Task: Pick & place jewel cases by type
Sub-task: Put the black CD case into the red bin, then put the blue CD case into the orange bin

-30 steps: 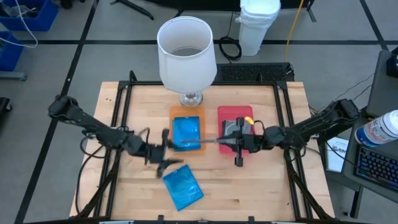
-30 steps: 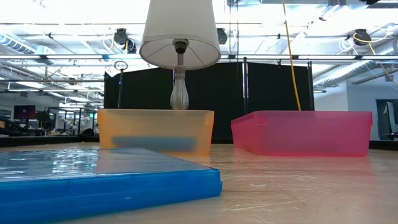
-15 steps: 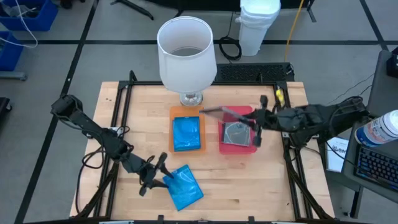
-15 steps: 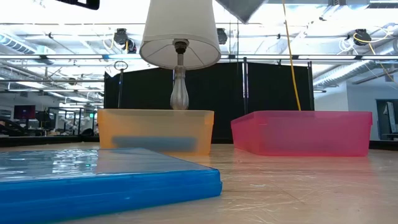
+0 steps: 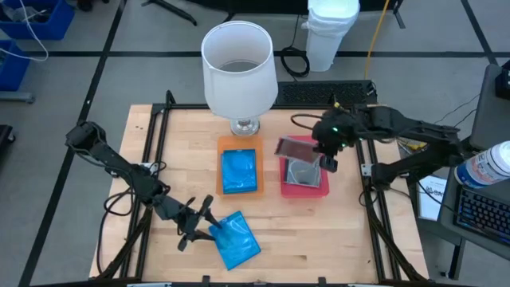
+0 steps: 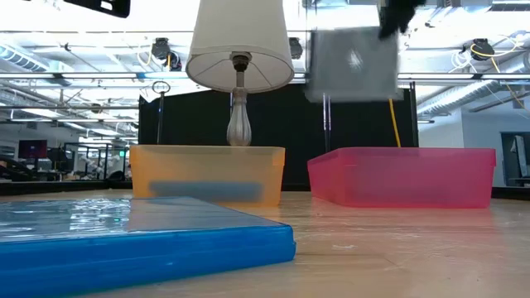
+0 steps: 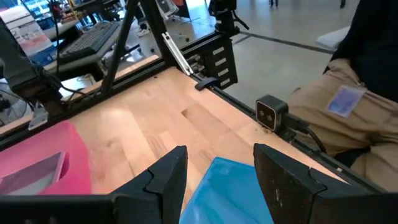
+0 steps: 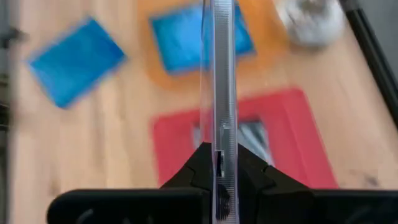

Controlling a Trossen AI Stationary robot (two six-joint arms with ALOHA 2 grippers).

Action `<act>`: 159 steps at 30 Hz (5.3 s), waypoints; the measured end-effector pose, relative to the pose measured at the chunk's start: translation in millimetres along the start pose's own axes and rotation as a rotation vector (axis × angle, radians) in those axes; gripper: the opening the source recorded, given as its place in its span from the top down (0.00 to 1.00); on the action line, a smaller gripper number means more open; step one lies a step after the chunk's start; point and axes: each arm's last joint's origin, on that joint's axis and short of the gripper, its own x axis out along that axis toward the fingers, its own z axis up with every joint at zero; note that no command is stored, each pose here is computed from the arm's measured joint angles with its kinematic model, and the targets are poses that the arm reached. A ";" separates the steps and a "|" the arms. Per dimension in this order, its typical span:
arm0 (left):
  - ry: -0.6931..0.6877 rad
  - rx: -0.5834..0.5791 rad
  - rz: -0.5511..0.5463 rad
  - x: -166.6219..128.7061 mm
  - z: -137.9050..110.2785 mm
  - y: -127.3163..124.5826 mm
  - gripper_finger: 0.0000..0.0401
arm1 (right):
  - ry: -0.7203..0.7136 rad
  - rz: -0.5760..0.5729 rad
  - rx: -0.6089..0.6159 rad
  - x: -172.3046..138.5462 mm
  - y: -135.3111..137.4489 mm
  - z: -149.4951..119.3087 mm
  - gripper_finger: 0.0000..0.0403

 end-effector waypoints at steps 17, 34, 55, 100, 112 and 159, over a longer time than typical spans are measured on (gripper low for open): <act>0.008 -0.020 -0.045 -1.9 0.6 -11.6 0.52 | 0.453 0.168 0.139 90.3 -66.5 -17.8 0.96; 0.002 -0.025 -0.064 -2.9 1.8 -16.8 0.52 | 0.479 0.289 0.321 132.9 -95.9 -66.9 0.95; 0.018 -0.012 -0.038 -2.9 0.5 -16.1 0.52 | 0.587 -0.105 0.086 132.0 -105.9 -72.8 0.52; 0.072 0.005 -0.003 -3.0 -4.3 -15.4 0.52 | 0.465 -0.451 -0.301 167.7 -95.0 -44.6 1.00; 0.074 0.001 -0.004 -3.1 -4.5 -15.5 0.52 | 0.458 -0.363 -0.319 176.7 -89.7 -45.3 1.00; 0.060 0.036 0.116 -2.0 -2.2 -6.1 0.52 | -0.325 0.198 -0.366 -9.2 86.1 -71.3 1.00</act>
